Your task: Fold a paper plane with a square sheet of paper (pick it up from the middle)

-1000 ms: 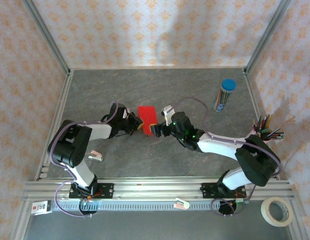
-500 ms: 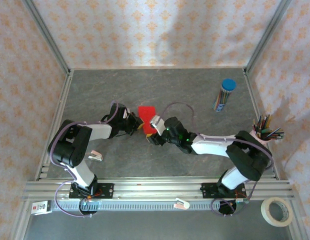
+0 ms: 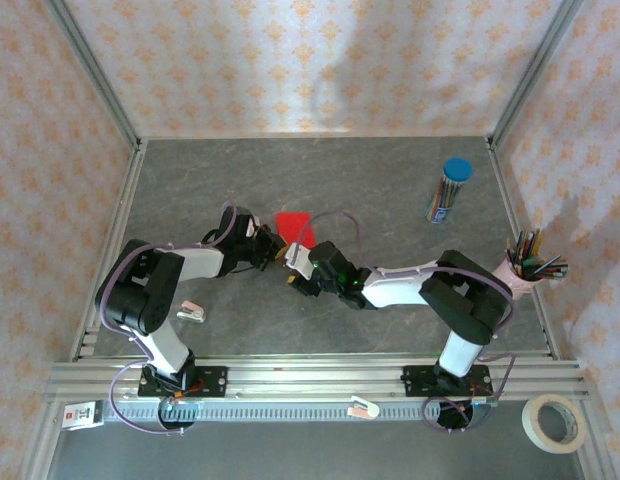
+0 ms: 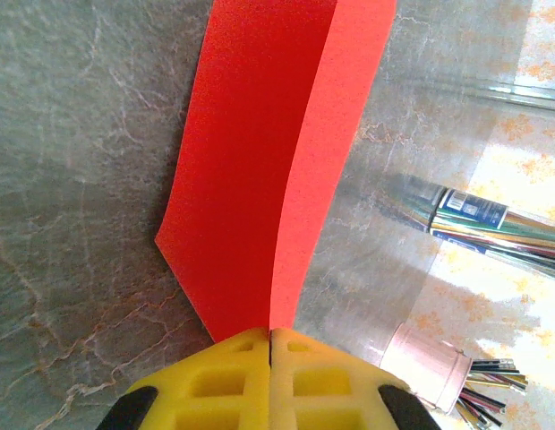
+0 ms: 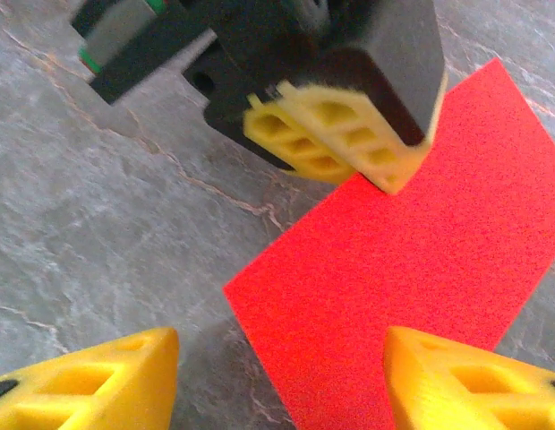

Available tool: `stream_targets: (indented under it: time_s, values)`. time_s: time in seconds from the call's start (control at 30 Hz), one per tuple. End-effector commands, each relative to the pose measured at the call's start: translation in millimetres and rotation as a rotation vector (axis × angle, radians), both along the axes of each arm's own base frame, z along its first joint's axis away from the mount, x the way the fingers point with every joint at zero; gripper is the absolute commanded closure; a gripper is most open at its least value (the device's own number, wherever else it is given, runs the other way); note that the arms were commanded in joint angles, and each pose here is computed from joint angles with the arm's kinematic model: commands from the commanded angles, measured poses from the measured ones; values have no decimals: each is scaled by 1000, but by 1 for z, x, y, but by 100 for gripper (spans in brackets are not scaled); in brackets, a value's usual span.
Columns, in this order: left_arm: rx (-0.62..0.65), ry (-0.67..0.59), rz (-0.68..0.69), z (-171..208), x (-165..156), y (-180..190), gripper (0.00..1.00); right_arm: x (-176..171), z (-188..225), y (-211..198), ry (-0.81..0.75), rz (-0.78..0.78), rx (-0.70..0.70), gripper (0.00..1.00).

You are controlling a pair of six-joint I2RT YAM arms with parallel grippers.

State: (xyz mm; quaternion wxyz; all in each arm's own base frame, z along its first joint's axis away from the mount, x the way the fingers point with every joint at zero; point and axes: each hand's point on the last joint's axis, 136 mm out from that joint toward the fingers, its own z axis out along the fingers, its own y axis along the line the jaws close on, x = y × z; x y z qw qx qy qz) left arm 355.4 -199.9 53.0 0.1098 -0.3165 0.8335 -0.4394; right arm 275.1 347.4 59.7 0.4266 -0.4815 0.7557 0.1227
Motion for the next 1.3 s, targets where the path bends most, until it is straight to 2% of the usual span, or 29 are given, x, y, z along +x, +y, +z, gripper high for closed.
stream_targets:
  time_s: [0.0, 0.27, 0.63, 0.77, 0.83, 0.93, 1.07, 1.17, 1.27]
  values:
    - [-3, -11, 1, 5, 3, -3, 100, 16, 17, 1, -97, -44, 1, 44]
    - [-5, -12, -3, 6, 4, -4, 100, 11, 39, -1, -138, -42, 97, 54]
    - [-7, -13, -2, 7, 2, -3, 100, 7, 28, 4, -99, -14, 83, 74]
    - [-4, -22, -7, 12, 2, -3, 100, 4, 27, 8, -75, 6, 94, 86]
    - [17, -34, -5, 16, 4, 3, 96, 0, 26, 9, -54, 13, 102, 92]
    - [85, -64, 20, 25, 11, 25, 86, -4, 26, 7, -6, 12, 140, 96]
    - [112, -205, -23, 64, 26, 31, 72, -12, 24, 4, 84, -2, 209, 97]
    - [113, -271, -62, 81, 33, 25, 69, -21, 23, 5, 158, 6, 272, 98]
    - [146, -271, -114, 73, 36, 17, 69, -25, 21, 5, 204, -2, 301, 99]
